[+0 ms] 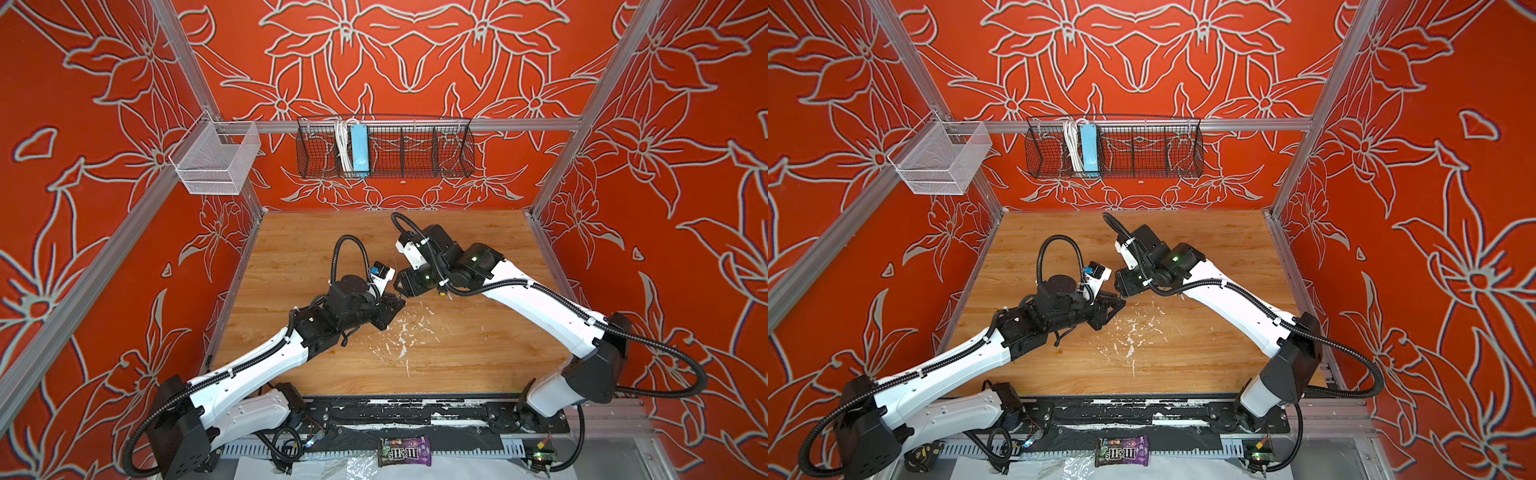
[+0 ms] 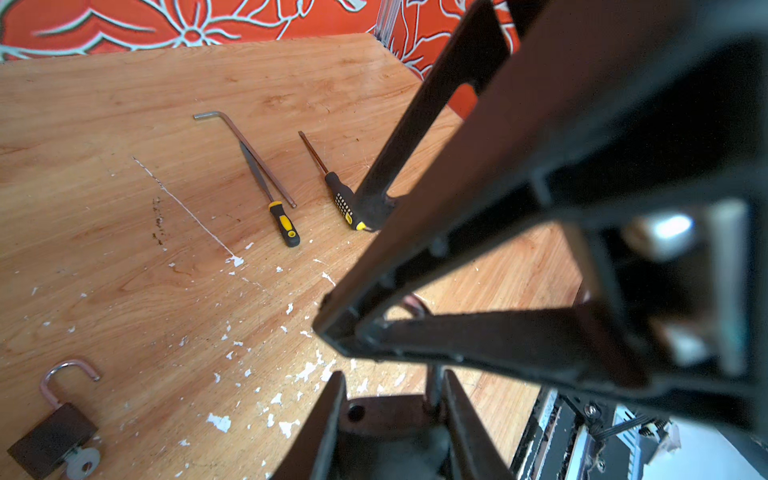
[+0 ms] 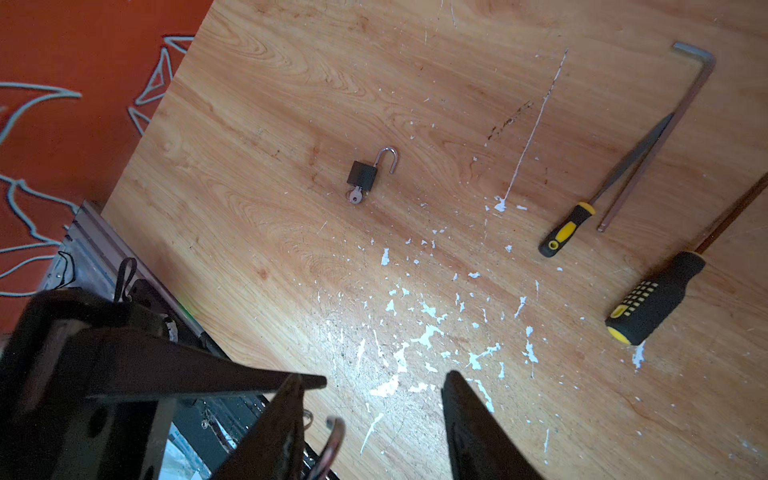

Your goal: Unlock with the key

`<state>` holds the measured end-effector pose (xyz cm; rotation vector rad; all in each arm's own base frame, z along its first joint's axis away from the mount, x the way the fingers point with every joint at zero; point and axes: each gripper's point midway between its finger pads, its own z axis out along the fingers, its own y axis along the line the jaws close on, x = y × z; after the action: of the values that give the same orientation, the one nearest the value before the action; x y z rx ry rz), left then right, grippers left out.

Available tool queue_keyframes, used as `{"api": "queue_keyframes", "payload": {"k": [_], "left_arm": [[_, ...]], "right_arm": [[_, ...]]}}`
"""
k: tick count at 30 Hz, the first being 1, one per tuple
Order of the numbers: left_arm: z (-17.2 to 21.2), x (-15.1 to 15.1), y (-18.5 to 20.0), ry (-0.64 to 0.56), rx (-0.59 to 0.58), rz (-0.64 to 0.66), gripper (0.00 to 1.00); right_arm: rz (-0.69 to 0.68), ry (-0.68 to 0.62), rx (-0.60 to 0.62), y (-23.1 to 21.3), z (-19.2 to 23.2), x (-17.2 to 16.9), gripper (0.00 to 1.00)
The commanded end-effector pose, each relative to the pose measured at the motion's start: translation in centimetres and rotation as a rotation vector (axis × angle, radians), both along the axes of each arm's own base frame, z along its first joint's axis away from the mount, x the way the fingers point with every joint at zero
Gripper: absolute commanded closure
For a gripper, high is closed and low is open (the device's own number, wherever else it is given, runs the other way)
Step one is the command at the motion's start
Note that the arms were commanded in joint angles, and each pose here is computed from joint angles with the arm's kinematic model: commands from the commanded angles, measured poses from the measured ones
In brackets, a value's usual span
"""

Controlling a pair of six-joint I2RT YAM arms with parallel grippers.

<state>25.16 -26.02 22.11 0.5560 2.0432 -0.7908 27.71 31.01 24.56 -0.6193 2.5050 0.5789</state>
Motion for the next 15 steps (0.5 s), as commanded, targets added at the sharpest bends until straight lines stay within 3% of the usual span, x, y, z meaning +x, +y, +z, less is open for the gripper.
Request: {"api": "queue_keyframes", "payload": {"k": [1, 15], "left_arm": [[1.5, 0.6, -0.2, -0.055, -0.035, 0.004, 1.0], [1.2, 1.1, 0.3, -0.062, -0.017, 0.043, 1.0]], "right_arm": [[-0.031, -0.013, -0.08, -1.2, -0.2, 0.9, 0.46], [0.005, 0.013, -0.081, -1.3, -0.8, 0.2, 0.45]]}}
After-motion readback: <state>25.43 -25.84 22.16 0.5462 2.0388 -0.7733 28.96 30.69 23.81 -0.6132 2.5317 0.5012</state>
